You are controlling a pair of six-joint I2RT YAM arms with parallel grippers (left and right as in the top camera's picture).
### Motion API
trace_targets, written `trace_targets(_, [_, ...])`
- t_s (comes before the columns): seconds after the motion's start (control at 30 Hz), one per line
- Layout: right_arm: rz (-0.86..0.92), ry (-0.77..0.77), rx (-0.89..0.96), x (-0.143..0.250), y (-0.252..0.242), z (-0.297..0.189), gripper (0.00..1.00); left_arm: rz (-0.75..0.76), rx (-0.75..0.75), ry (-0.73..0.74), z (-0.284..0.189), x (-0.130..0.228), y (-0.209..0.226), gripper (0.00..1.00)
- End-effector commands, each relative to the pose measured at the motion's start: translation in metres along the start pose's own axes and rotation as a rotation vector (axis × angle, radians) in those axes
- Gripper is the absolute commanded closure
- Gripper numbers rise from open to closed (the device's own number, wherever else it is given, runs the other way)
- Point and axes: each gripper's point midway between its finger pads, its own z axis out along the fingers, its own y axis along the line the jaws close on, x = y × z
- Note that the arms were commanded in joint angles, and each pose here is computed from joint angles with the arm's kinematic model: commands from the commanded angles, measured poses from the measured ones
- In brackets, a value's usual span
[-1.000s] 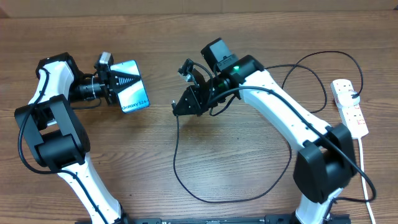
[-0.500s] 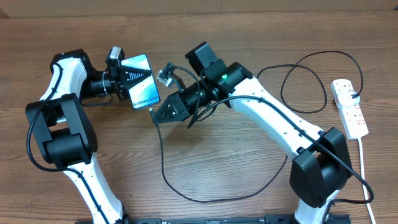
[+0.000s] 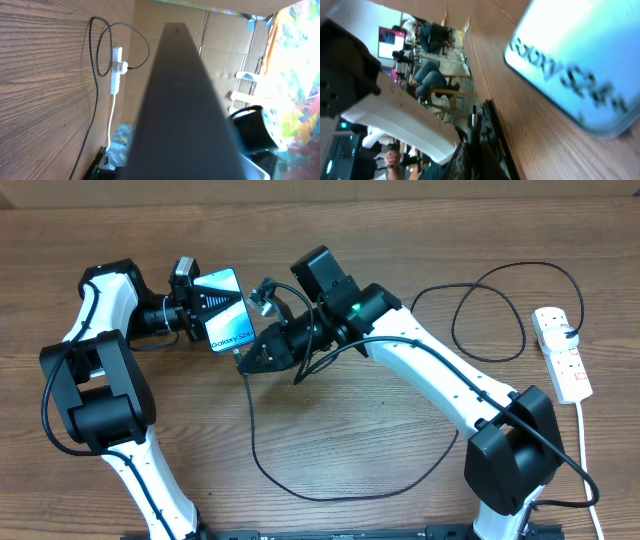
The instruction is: Plug charger to phone and switch on socket
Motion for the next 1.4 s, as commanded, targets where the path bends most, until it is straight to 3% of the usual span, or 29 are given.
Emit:
trace_targets(0.0, [0.032,-0.011,0.002,-0.005,-0.003,0.007,0.96,0.05,0.04,-0.024,-0.001,0.002,-0.027,0.96])
trace_targets(1.37, [0.072,-0.02,0.057,0.002,-0.025,0.016,0.96,0.023,0.041,-0.024,-0.001,0.002,-0.027,0.96])
